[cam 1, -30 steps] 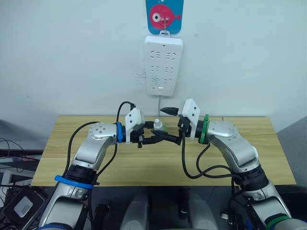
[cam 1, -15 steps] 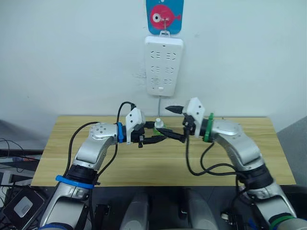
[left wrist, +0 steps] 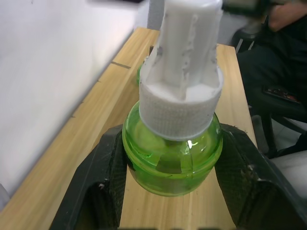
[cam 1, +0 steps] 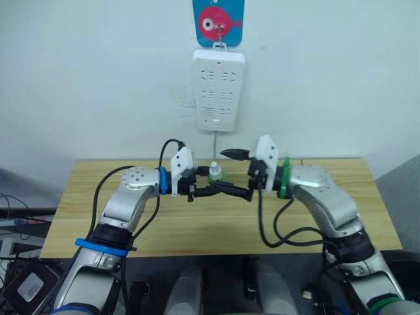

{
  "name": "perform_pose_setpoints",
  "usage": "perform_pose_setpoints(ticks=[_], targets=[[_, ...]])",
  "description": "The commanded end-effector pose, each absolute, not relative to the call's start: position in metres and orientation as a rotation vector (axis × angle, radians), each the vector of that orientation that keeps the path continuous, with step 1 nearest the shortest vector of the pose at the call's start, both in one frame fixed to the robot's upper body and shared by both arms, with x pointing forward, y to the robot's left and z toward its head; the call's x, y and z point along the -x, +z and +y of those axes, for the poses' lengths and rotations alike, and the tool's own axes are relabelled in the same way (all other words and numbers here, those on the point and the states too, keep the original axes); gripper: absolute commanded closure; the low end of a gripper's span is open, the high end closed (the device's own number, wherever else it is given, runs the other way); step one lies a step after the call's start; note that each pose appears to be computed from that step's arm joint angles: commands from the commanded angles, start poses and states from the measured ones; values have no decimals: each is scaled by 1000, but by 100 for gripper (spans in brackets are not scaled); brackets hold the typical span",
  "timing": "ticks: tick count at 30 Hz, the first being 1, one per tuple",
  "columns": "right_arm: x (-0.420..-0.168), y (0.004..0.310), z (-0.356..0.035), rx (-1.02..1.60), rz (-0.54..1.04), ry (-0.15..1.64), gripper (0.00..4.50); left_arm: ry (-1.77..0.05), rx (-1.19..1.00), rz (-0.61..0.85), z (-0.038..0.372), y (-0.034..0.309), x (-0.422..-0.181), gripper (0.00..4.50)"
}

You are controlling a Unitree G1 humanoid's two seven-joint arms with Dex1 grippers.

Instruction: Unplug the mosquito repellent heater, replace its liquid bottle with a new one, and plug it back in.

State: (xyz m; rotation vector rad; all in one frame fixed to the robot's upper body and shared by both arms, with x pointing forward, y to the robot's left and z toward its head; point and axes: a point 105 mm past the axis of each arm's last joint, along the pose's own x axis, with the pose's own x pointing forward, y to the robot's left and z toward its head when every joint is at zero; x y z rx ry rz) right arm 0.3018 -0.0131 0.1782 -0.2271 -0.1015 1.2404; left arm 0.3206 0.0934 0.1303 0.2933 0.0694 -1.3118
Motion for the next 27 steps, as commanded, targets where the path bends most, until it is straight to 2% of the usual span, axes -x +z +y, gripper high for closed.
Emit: perform_pose_setpoints(ticks=[1,9,17,24,27], targets=[[-311,188,-3,253,-165,1182,2,-1339,-316,30,89,137,-316,223],[-324,183,-25,319,-133,1117,2,-1334,-318,34,91,136,-316,223],[-304,193,-56,341,-98,1187,2,-1326,-321,37,94,136,-319,223],[-293,205,-38,103,-87,1239,2,-1339,-324,32,91,137,-321,223],[-296,207,-28,68,-94,1230,62,-1345,-324,30,89,137,-320,223]])
